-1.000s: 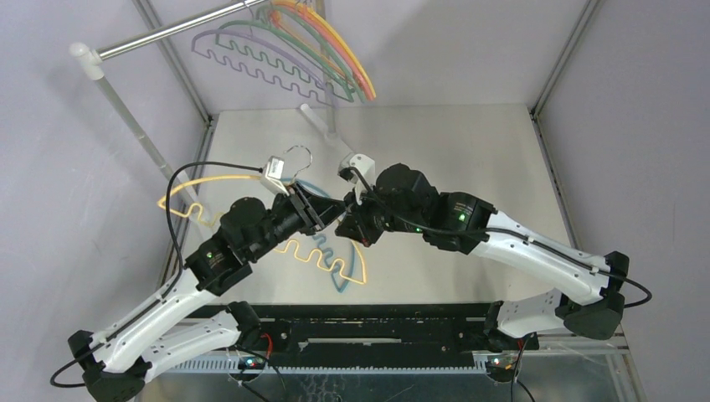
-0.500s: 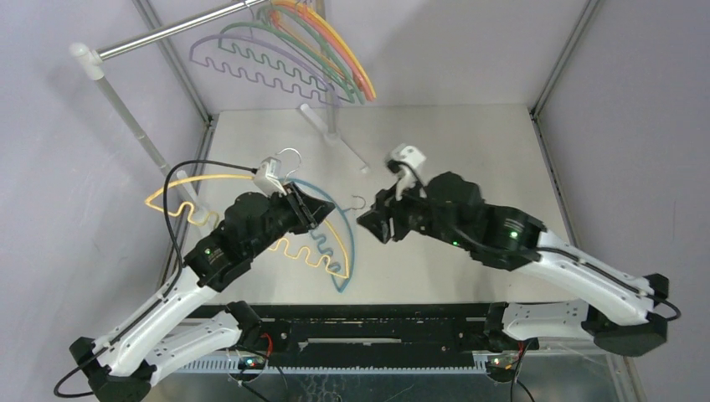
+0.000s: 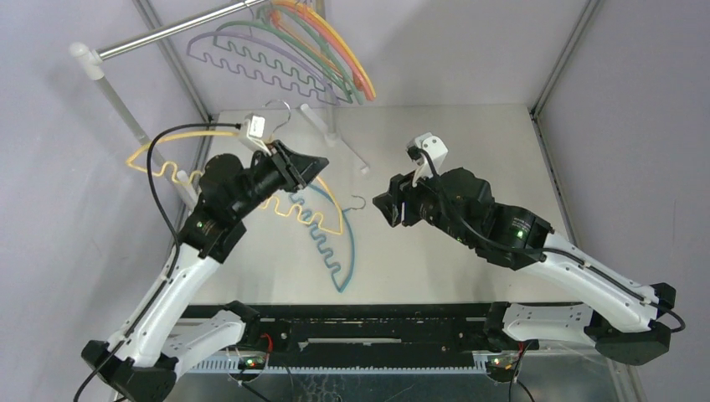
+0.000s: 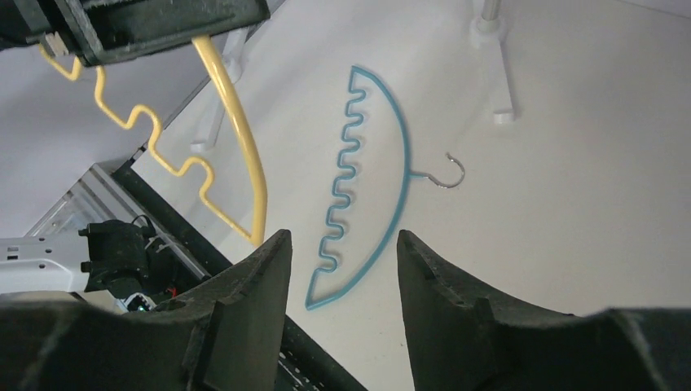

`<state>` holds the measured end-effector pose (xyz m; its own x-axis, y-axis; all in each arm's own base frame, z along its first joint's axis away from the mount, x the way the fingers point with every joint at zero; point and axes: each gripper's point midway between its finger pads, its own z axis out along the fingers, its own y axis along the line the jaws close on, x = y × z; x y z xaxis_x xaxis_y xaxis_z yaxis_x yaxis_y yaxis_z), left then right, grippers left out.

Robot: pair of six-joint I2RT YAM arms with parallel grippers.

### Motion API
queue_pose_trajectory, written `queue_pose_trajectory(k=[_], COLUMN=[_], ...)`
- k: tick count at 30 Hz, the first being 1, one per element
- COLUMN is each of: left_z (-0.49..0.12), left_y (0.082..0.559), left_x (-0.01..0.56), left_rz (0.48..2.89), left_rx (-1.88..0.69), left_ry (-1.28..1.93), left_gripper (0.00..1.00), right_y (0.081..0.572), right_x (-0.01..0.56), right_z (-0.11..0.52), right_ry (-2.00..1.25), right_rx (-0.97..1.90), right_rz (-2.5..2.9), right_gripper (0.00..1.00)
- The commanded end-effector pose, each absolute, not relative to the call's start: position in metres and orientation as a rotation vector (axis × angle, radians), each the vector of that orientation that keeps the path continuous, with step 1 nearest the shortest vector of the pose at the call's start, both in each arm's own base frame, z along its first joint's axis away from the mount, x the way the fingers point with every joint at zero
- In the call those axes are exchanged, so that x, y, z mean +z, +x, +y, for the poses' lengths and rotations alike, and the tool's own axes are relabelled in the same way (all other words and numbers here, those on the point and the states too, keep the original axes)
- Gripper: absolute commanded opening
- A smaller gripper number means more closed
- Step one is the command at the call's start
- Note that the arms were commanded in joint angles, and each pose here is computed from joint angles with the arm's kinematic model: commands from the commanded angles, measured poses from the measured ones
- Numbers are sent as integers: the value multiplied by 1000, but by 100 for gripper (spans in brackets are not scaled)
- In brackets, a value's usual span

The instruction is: Organize the hangers

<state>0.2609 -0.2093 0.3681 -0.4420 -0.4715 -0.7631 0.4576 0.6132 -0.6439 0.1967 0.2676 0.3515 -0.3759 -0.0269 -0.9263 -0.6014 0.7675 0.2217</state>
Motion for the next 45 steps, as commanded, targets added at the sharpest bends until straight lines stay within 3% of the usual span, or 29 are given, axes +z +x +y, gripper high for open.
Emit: queue_pose_trajectory(k=[1,25,45], left_z=[-214,-199,-153], left_y=[266,346,404], left_x=[437,549,549], left_rz=[1493,1088,1095], left_rx=[-1155,-1608,-1640], left_ry=[172,250,63], left_gripper=[0,0,0], right_y=[206,233,246], right_x=[366,375,373], right_z=[261,246,266], right_ry=[-413,-353,-397], right_rx=[652,554,545], right_rz=[1834,1832,1858], right_gripper=[58,58,58])
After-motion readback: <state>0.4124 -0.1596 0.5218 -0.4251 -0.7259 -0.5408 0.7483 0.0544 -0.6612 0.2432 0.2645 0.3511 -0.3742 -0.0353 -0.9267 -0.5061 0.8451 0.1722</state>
